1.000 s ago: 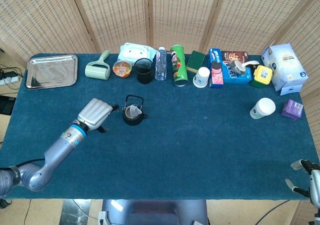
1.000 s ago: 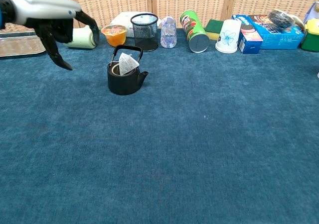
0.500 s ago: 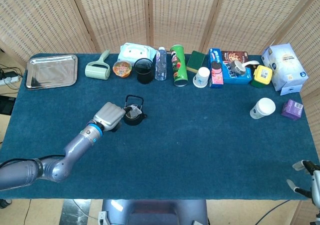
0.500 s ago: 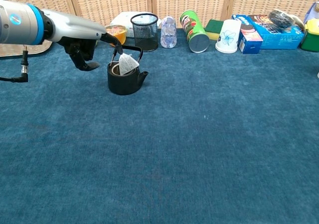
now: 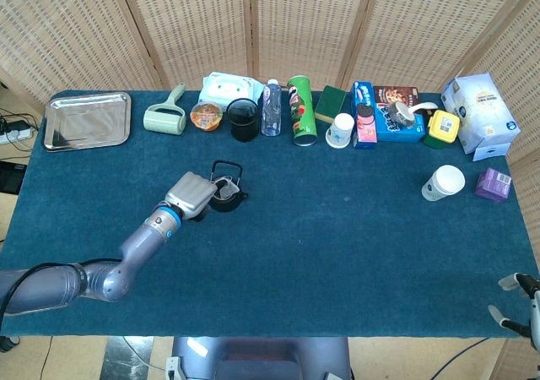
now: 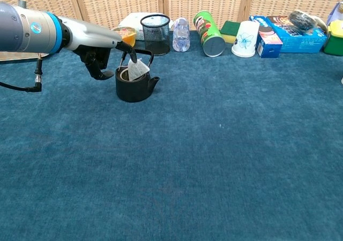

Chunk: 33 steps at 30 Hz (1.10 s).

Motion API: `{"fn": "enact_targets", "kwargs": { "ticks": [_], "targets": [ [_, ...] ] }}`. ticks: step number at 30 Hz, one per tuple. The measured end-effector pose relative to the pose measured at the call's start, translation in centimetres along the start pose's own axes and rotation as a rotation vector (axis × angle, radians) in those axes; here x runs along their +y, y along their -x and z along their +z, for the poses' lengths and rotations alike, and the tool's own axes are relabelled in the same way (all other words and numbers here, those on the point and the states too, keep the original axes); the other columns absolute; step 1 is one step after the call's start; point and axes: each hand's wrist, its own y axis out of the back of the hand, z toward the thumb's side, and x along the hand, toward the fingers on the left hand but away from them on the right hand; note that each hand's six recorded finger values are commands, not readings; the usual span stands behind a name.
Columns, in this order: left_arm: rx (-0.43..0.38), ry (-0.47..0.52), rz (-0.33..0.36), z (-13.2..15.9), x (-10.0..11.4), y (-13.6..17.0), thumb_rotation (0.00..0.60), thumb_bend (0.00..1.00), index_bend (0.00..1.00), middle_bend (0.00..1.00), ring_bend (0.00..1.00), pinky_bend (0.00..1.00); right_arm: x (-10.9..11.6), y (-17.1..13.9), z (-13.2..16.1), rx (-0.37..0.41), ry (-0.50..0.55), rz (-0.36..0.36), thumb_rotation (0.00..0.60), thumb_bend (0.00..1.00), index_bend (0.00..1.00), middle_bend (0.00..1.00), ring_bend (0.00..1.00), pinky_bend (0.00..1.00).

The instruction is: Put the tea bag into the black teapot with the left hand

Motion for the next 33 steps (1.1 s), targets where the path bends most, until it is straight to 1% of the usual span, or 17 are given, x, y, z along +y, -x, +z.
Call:
{"fn": "enact_targets", "kwargs": {
  "ticks": [6,19,24,29,31,33],
  "targets": [
    [0.004,-0.005,-0.011,0.0,-0.4,-0.4,0.600,0.56,0.13,1.00,0.98,0.91,0.1,0.0,-0.1,-0.004,-0.002,-0.002,0.600,0.21,0.44,0.47,0.50,0.39],
    [0.043,-0.004,-0.043,-1.9,-1.5,-0.1,0.600,0.56,0.13,1.00,0.98,0.91,-0.2,0.2,0.3,0.001,-0.005,0.007,0.600,0.21,0.44,0.47,0.50,0.39],
    [0.040,0.019,-0.008,-2.1,-0.7,0.3,0.600,0.56,0.13,1.00,0.98,0.91,-0.2,0.2,0.4,0.001,-0.006,0.007,0.600,0.21,0.44,0.47,0.50,0.39],
    [0.030,0.025,0.038,-2.6,0.5,1.8,0.600,0.56,0.13,1.00,0.98,0.91,-0.1,0.3,0.5,0.006,-0.008,0.008,0.600,0.21,0.44,0.47,0.50,0.39],
    [0.031,0.029,0.043,-2.8,0.5,2.1,0.600,0.56,0.13,1.00,0.98,0.91,-0.2,0.4,0.6,0.011,-0.007,0.010,0.600,0.21,0.44,0.47,0.51,0.39],
    [0.024,0.029,0.031,-2.7,0.1,2.1,0.600,0.56,0.13,1.00,0.98,0.91,-0.3,0.4,0.7,0.012,-0.006,0.012,0.600,0.21,0.44,0.47,0.51,0.39]
  ]
}}
